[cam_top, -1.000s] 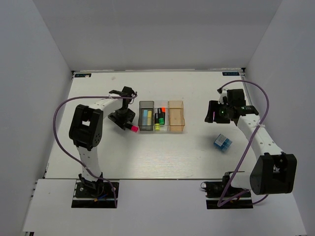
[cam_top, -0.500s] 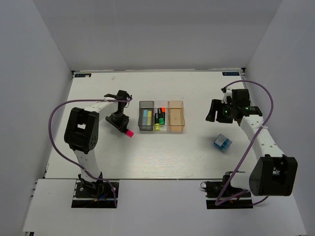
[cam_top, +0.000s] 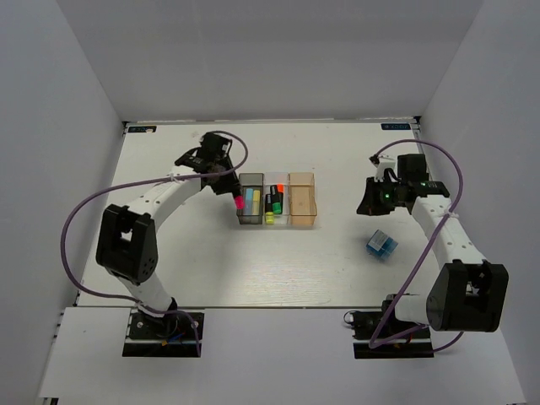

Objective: Sort the stationery into containers
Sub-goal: Pick up the pen from the center of the board, then place the pen in the storage box.

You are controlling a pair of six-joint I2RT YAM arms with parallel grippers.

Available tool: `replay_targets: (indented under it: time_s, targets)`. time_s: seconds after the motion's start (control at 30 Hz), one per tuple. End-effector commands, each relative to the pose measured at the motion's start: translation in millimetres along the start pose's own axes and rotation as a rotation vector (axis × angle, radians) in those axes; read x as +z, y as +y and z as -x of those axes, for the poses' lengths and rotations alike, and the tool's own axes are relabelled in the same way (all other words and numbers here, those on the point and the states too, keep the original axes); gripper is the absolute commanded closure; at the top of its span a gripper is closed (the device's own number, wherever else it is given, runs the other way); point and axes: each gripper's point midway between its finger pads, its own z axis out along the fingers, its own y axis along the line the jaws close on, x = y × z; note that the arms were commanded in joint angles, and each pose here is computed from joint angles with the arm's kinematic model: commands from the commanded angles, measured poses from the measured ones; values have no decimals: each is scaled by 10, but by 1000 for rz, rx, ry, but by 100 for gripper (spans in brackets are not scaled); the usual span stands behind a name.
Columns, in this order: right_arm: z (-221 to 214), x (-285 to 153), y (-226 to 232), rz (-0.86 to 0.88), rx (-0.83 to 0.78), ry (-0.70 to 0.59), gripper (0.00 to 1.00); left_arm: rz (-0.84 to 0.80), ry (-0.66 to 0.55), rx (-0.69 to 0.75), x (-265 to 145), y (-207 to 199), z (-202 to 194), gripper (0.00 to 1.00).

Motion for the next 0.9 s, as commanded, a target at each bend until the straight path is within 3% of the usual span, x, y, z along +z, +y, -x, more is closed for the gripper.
replay_targets:
  time_s: [0.0,0.23,0.33,0.43,0.47,0.5,0.53,0.57,0.63,0.67,0.87]
  targets:
    - [-31,-14,31,48,-48,26,100,-317,44,185,-21,-723,-39,100]
    - [-76,14,48,70,-42,40,100,-413,44,295,88,-1311,-154,98]
    - [-93,28,48,75,-40,48,94,-405,37,321,175,-1443,-199,96]
    - [-95,27,53,83,-46,54,65,-395,38,328,247,-1546,-197,94]
    - [-90,2,-30,68,-33,47,44,-395,41,334,254,-1569,-225,91]
    - [-93,-6,-36,64,-37,48,34,-369,47,337,346,-1537,-255,88]
    - [-86,-10,-44,64,-39,47,18,-362,42,348,339,-1566,-260,70]
    - [-90,-21,-52,61,-42,47,14,-356,36,349,347,-1577,-250,64]
    - [-106,-37,-82,47,-52,56,12,-343,40,355,373,-1568,-254,54]
    - [-107,-52,-128,21,-62,59,12,-337,38,358,376,-1561,-246,43]
    - [-307,-196,-293,-62,-239,152,12,-353,15,384,215,-1613,-131,27]
